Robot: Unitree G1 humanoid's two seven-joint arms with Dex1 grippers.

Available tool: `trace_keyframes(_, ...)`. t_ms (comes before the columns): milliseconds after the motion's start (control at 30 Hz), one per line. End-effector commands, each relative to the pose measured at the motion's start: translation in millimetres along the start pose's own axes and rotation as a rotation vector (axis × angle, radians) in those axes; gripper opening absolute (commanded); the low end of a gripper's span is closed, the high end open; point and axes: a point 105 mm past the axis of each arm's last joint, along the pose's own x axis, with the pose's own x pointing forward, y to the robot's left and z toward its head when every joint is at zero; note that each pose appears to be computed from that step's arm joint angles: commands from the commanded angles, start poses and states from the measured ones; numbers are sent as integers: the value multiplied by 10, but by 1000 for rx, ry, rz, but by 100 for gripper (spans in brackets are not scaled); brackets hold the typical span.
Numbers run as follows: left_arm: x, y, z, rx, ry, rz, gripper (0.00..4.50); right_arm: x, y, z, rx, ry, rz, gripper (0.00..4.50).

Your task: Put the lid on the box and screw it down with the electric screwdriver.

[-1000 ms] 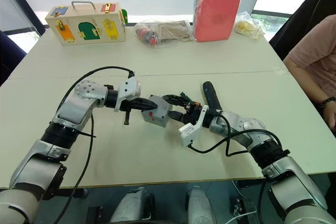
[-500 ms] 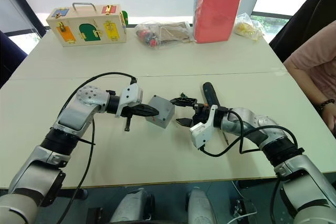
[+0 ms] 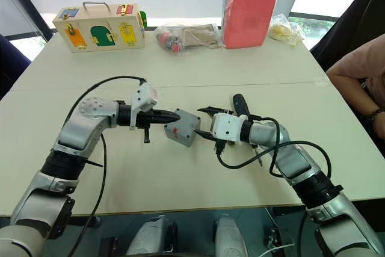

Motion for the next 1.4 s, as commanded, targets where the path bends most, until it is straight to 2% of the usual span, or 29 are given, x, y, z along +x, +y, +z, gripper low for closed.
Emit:
trace_keyframes(33,-185,104,130,11,-45,119,0,-2,36,10,94,39,-2,129)
trace_keyframes(133,-253,136,51,-1,-21,171,0,-5,136,-22,129,76,27,20)
trace_keyframes(167,-277,153,3,1,-8,193,0,-4,162,-47,129,90,30,5)
trace_keyframes(367,-308,224,-212,-28,20,293,0,74,272,-128,190,133,27,5)
trace_keyframes(567,-200,135,-462,-25,87,265,0,221,300,-158,209,155,32,5)
trace_keyframes(733,-96,-70,-655,-18,152,169,0,303,302,-145,191,156,46,5)
trace_keyframes(1067,-137,-264,-606,-55,144,66,0,379,357,-25,178,101,119,5)
trace_keyframes(1400,-191,-367,-593,-65,150,22,0,423,384,15,178,83,159,5)
